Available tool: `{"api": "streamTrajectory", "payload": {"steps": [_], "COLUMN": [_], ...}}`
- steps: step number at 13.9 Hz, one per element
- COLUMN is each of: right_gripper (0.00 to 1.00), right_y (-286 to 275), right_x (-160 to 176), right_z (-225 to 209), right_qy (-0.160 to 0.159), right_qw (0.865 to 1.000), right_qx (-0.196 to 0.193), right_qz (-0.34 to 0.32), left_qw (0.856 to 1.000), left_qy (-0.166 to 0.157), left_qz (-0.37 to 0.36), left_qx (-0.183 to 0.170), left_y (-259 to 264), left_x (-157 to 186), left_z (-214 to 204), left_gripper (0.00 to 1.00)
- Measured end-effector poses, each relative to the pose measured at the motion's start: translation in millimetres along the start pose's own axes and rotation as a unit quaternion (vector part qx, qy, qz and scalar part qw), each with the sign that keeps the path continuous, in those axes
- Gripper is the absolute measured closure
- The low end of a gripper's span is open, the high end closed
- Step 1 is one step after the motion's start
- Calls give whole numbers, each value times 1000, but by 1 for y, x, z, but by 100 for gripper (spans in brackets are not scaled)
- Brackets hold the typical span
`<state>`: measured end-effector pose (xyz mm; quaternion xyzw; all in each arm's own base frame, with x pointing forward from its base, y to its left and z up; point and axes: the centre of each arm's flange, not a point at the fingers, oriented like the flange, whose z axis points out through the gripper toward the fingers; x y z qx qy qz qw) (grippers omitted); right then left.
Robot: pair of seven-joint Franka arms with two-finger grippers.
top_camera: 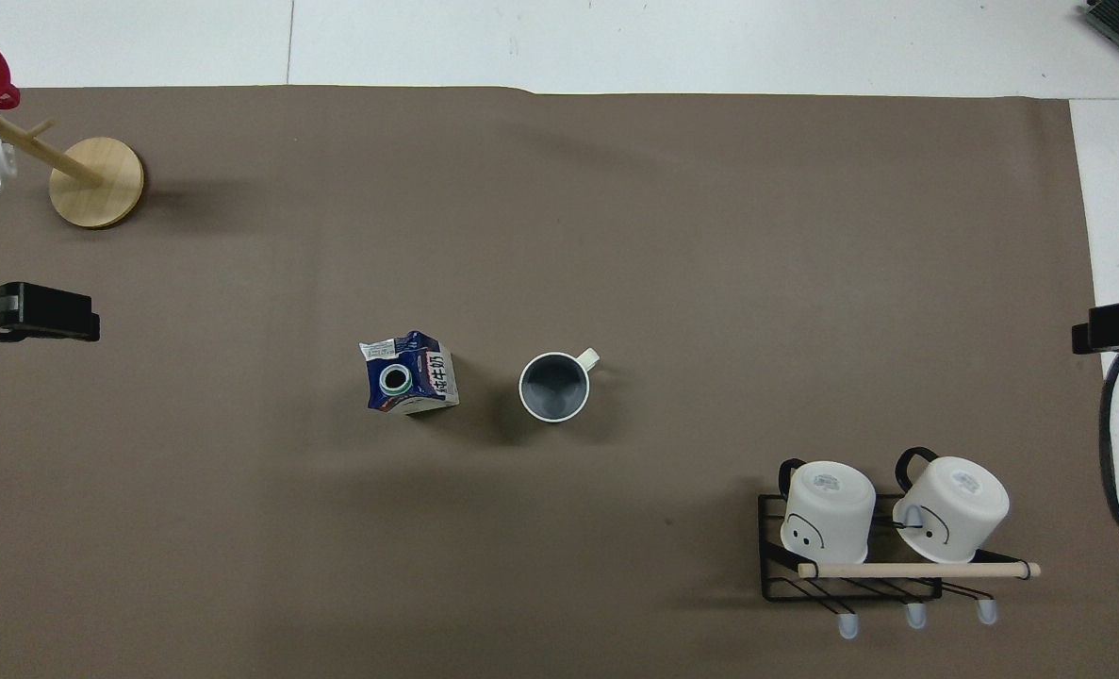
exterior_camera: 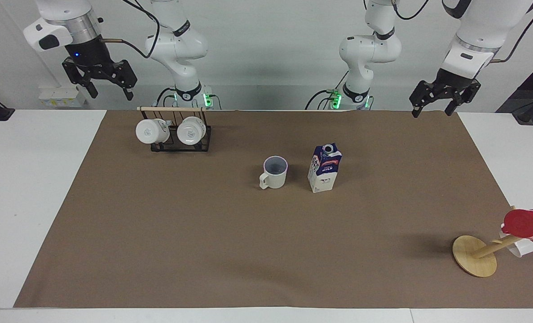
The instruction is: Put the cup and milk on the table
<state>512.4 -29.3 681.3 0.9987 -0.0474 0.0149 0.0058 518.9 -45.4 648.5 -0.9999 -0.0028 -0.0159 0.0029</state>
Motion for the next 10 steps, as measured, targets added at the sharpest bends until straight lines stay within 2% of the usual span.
{"api": "streamTrajectory", "payload": {"steps": [2,5,10], "right_gripper": [0,0,0], "right_y": [1,1,1], "right_x": [0,0,1], "right_z": [0,-1,1], "right_qy": [0,1,-1], "right_qw": [1000,1000,1000], "right_qx": [0,0,0], "right_qz": [1,1,2], "left_qw": [1000,1000,1000], "left_qy": [-10,-6,-7], "left_qz": [-1,-4,-4], "left_qx": [-1,-4,-5], "left_y": [-1,-4,-4], "left_x": [-4,-7,-8], "left_z": [-6,-24,-24], "left_gripper": [0,0,0]}}
